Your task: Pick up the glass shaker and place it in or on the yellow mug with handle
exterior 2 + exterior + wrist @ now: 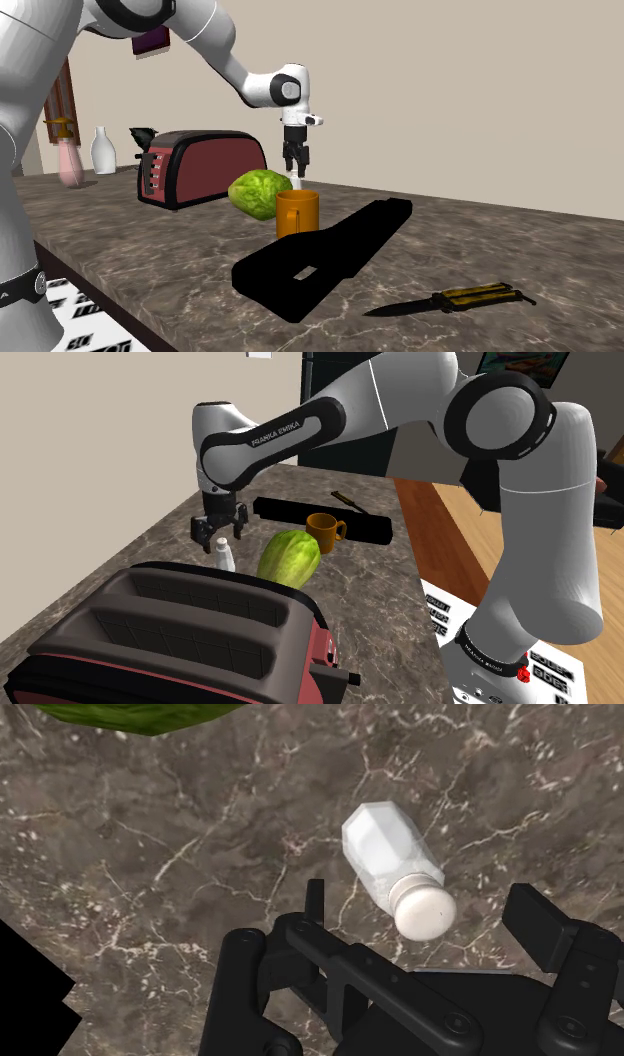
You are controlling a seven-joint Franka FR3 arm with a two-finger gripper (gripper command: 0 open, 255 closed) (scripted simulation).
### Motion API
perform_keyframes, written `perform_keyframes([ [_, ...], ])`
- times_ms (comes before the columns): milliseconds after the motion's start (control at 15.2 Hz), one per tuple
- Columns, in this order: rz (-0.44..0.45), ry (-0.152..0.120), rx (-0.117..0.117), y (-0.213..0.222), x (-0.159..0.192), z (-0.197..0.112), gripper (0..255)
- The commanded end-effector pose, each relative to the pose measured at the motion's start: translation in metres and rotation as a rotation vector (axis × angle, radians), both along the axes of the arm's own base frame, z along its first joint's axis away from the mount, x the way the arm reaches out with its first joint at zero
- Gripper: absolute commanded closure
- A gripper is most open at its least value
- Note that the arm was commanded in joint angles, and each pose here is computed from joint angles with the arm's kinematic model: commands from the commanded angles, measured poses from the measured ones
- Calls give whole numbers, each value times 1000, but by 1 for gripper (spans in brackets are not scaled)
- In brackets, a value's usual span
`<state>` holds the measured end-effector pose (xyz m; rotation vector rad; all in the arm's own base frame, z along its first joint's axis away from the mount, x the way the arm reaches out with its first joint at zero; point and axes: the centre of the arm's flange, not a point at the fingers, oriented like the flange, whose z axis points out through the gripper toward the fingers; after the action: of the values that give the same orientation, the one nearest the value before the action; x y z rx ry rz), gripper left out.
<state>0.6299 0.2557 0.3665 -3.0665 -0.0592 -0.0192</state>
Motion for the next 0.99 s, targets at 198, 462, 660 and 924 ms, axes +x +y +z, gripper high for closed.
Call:
perform_keyframes([
  [198,0,0,0,0,0,-4,0],
  [462,0,0,0,0,0,-4,0],
  [660,0,0,0,0,0,-4,255],
  [924,0,0,0,0,0,-4,255],
])
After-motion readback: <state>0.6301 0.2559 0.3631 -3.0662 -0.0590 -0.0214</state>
